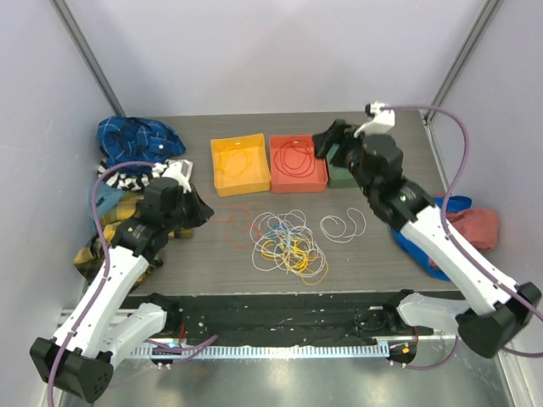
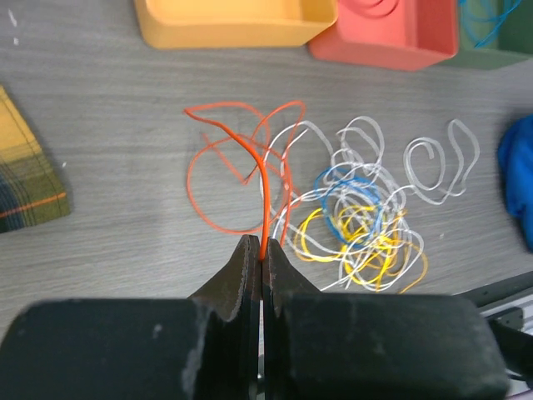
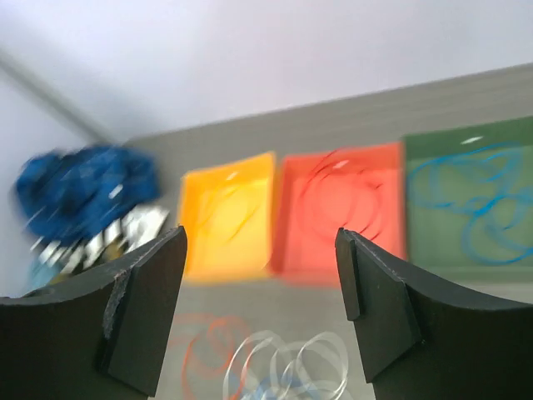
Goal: Untangle the cables
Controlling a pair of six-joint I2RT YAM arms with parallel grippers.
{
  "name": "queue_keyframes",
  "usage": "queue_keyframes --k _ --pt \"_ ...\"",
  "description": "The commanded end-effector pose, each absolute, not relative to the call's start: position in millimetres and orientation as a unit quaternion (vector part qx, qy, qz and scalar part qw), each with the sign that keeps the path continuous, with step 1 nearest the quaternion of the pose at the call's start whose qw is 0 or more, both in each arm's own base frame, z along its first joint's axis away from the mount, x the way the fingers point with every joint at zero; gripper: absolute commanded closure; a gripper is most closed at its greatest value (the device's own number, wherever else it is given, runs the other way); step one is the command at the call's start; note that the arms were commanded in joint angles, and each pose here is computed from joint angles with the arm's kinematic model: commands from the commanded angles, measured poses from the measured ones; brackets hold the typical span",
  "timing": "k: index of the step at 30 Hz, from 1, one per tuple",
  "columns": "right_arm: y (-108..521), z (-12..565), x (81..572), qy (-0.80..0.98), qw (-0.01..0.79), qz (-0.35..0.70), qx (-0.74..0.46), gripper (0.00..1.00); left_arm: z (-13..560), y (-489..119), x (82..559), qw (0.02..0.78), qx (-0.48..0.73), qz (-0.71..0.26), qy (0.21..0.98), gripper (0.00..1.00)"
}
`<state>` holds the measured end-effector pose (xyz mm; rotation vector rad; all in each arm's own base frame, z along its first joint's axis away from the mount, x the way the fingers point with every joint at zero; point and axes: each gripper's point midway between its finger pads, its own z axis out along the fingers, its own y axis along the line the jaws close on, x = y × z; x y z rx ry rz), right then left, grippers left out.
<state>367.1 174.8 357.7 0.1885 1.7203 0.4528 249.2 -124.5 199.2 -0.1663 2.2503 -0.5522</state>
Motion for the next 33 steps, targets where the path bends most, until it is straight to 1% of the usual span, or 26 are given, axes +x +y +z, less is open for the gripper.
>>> queue_keyframes --k 1,4,5,8,11,13,15,17,20,23,26,29,30,32,33 --pt "220.0 275.6 325.7 0.803 0.542 0.246 0.006 0.22 269.1 -135.5 263.1 0.474 -0.057 -0.269 0.837 1.00" --pt "251.5 260.0 298.5 0.802 0.525 0.282 -0.045 0.22 304.3 -139.1 265.6 0.505 -0.056 -0.291 0.811 1.00" --pt "256.4 254.5 296.0 0.805 0.521 0.279 -0.051 0.23 324.4 -140.5 266.2 0.522 -0.053 -0.302 0.796 1.00" --pt "274.6 244.7 291.0 0.813 0.501 0.291 -0.064 0.23 351.6 -144.4 266.9 0.538 -0.049 -0.318 0.779 1.00" --pt "279.3 247.0 290.0 0.812 0.499 0.297 -0.064 0.23 349.2 -150.3 269.5 0.526 -0.042 -0.319 0.788 1.00" --pt "278.5 246.0 288.5 0.814 0.495 0.295 -0.066 0.23 324.6 -146.4 270.9 0.499 -0.053 -0.292 0.814 1.00" --pt "280.0 237.3 285.0 0.825 0.479 0.288 -0.078 0.23 286.8 -139.4 272.7 0.465 -0.067 -0.254 0.846 1.00" --pt "280.0 216.7 279.8 0.844 0.454 0.272 -0.089 0.23 253.7 -132.7 269.6 0.439 -0.075 -0.225 0.867 1.00" --pt "279.7 191.7 269.0 0.857 0.433 0.261 -0.097 0.25 217.9 -106.4 267.3 0.424 -0.108 -0.152 0.886 1.00" --pt "279.8 176.2 262.3 0.865 0.422 0.251 -0.104 0.26 192.9 -83.8 262.8 0.405 -0.148 -0.090 0.898 1.00" --pt "282.3 167.6 260.9 0.869 0.415 0.243 -0.113 0.26 175.9 -82.1 259.4 0.379 -0.159 -0.077 0.908 1.00" --pt "285.0 154.0 260.3 0.877 0.402 0.233 -0.123 0.27 167.4 -82.8 257.8 0.365 -0.168 -0.075 0.913 0.90" --pt "287.5 146.9 259.9 0.880 0.395 0.231 -0.126 0.27 165.7 -83.8 256.9 0.362 -0.166 -0.077 0.914 0.82" --pt "289.4 137.3 260.7 0.884 0.388 0.228 -0.127 0.29 165.7 -85.0 255.3 0.364 -0.166 -0.083 0.913 0.74" --pt "289.4 131.2 261.4 0.887 0.384 0.223 -0.127 0.30 166.8 -85.6 254.8 0.366 -0.167 -0.087 0.912 0.64"
